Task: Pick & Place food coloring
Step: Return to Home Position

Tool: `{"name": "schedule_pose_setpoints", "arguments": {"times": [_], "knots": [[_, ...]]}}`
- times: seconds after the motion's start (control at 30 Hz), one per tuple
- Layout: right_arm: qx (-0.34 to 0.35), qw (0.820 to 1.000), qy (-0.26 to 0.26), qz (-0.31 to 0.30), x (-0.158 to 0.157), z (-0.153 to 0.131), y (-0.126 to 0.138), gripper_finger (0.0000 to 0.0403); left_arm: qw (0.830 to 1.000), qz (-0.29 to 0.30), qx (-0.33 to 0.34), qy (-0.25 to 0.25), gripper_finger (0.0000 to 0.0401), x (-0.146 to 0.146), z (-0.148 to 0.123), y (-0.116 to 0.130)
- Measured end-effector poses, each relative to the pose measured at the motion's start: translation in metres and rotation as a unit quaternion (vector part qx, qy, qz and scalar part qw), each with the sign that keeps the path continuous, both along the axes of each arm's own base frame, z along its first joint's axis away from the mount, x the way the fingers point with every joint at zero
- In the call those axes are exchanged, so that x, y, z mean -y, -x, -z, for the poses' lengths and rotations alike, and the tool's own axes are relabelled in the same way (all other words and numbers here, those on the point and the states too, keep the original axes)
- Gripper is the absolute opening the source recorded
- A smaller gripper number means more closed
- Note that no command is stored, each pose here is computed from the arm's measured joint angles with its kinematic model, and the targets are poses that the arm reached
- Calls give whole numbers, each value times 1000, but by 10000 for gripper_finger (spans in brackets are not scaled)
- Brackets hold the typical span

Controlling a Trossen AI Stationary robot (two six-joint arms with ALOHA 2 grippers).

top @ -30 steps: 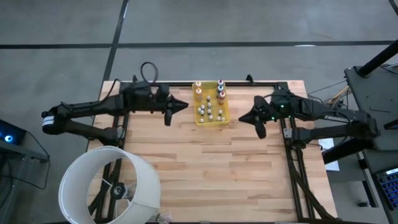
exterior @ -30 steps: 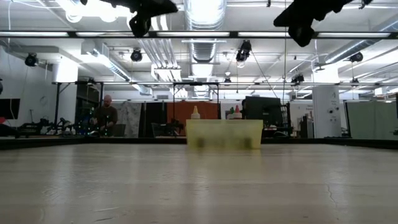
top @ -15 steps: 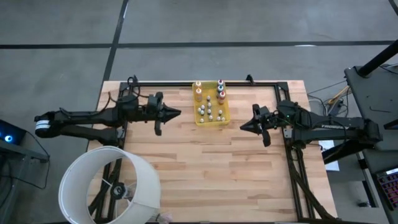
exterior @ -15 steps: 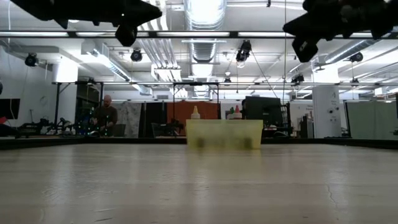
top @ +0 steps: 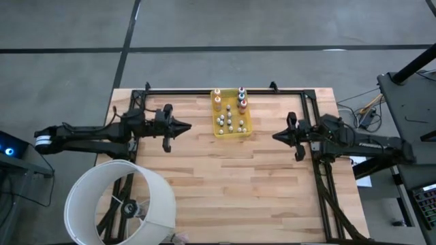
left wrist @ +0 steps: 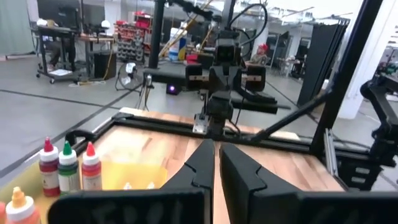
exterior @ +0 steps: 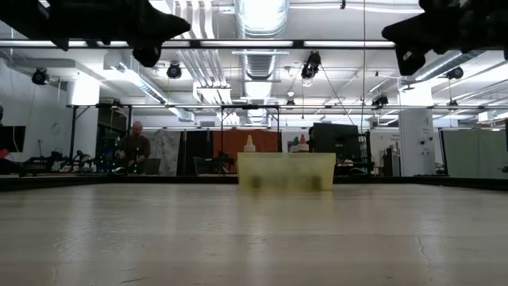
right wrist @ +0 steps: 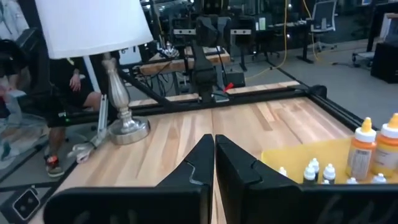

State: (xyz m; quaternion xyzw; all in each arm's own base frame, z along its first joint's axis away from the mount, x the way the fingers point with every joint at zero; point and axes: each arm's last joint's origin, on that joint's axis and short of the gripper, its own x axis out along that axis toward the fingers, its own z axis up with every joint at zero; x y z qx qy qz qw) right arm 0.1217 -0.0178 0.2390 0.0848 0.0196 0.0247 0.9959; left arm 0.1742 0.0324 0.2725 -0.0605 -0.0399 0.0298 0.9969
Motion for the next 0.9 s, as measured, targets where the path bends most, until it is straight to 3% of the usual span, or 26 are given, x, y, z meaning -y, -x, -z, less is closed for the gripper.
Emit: {"name": "schedule_pose_setpoints", "arguments": {"times": [0.23,0.57,0.9], "knots": [[3,1000,-21,20,-1,24,9,9,1000,4,-6,2,0,1,11,4],[65,997,0,39,-1,38,16,9,999,6,30,9,0,4,22,20],[64,997,16,39,-2,50,18,9,999,-3,33,0,0,7,45,33]]}}
